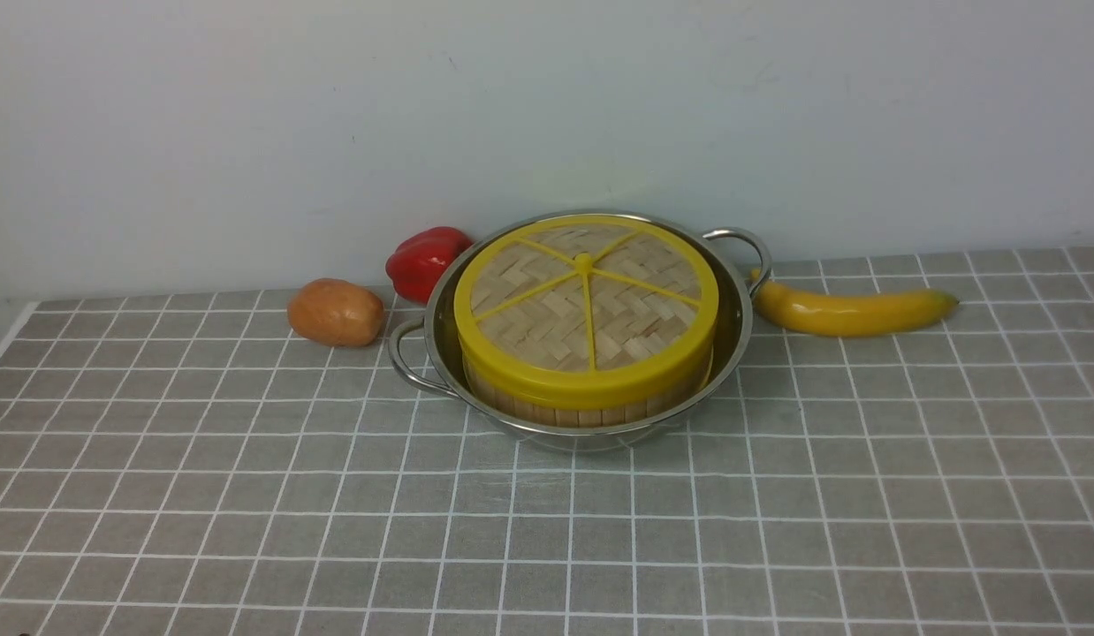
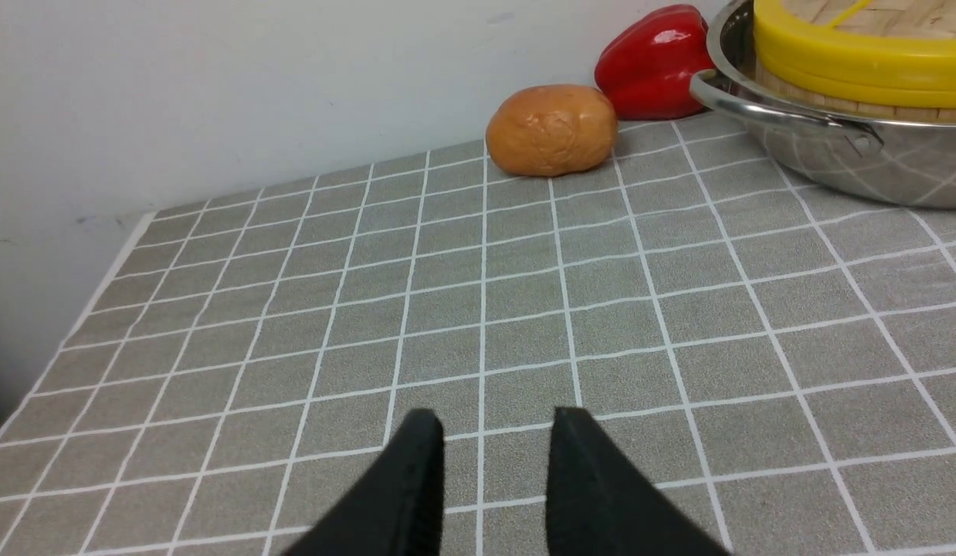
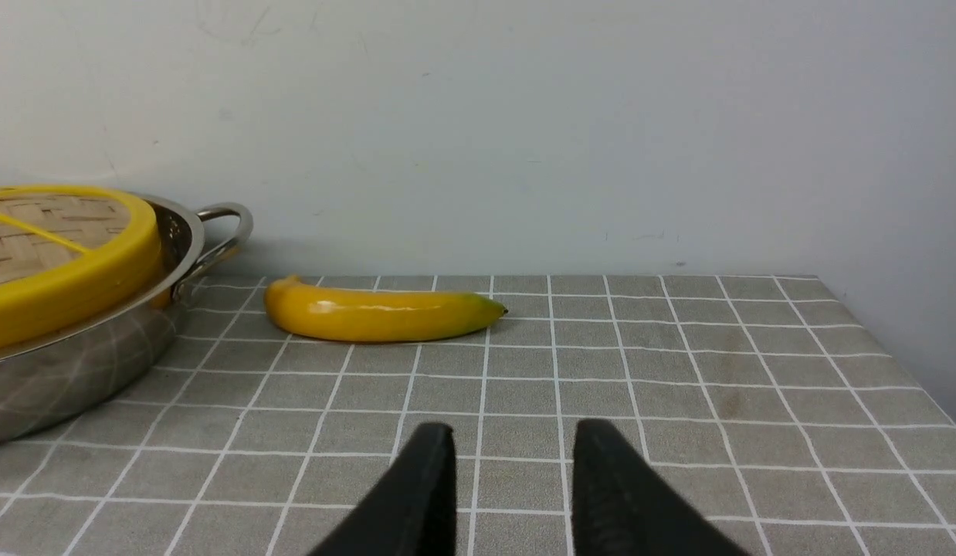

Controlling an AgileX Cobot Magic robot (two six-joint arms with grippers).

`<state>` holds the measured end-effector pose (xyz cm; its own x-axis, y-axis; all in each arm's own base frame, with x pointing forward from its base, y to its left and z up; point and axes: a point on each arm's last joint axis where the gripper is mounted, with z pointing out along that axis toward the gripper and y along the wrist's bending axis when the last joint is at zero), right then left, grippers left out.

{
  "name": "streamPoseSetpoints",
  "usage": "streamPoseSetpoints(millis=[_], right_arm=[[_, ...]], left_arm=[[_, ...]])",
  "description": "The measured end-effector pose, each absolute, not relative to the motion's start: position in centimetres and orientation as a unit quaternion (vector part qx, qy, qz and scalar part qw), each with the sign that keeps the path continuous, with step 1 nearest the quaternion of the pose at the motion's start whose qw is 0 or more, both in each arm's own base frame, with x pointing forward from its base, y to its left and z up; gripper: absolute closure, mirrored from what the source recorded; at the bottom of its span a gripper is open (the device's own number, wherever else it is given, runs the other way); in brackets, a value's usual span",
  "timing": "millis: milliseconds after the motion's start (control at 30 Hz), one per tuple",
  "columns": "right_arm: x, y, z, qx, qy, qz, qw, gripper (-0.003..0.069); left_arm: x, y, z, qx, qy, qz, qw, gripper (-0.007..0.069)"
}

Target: Place the steamer in the pot on the grey tablecloth, and put the lid on the steamer.

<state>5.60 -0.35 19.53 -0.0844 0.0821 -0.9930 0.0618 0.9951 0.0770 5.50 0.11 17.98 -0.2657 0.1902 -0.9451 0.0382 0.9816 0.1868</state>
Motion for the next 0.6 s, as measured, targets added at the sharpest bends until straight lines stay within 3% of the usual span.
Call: streamPoseSetpoints(millis=[600], right_arm=[[5.6, -0.35, 19.53, 0.049, 0.736, 0.008, 0.675, 0.0419]], left_arm=[[5.5, 0.11, 17.98, 0.072, 0.793, 0.063, 0.602, 0.0403]])
